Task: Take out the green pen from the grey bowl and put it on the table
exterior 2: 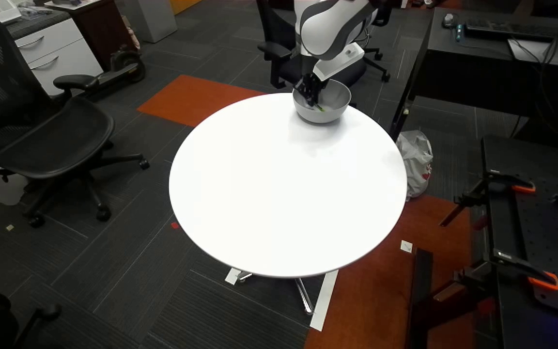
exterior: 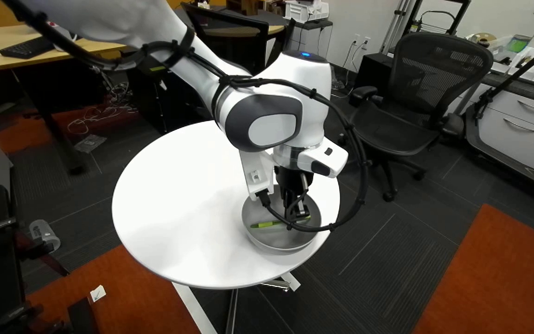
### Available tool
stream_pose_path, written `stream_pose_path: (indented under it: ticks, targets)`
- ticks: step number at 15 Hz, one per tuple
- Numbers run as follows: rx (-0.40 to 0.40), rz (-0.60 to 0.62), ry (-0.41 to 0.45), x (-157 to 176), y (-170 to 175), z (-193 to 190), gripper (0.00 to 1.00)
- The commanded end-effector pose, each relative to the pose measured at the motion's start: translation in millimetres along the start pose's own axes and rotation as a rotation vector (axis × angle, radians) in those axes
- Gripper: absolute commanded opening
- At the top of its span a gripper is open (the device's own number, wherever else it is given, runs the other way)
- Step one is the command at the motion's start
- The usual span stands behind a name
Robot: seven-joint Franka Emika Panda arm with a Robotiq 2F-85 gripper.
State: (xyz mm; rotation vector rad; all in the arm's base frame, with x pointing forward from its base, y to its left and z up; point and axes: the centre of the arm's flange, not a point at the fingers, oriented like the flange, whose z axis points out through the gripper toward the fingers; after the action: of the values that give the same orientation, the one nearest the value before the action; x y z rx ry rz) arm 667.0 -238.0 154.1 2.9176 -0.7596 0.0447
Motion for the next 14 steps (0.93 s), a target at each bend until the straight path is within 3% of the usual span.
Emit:
stream_pose_path:
  ticks: [1,9,14]
  targets:
    - [0.002,-0.011,0.015,3.2,-0.5,-31.7,0.04]
    - [0.003,-0.029,0.146,-7.6,6.9,-144.9,0.04]
    - [0.033,-0.136,0.210,-24.4,-26.5,-196.9,0.04]
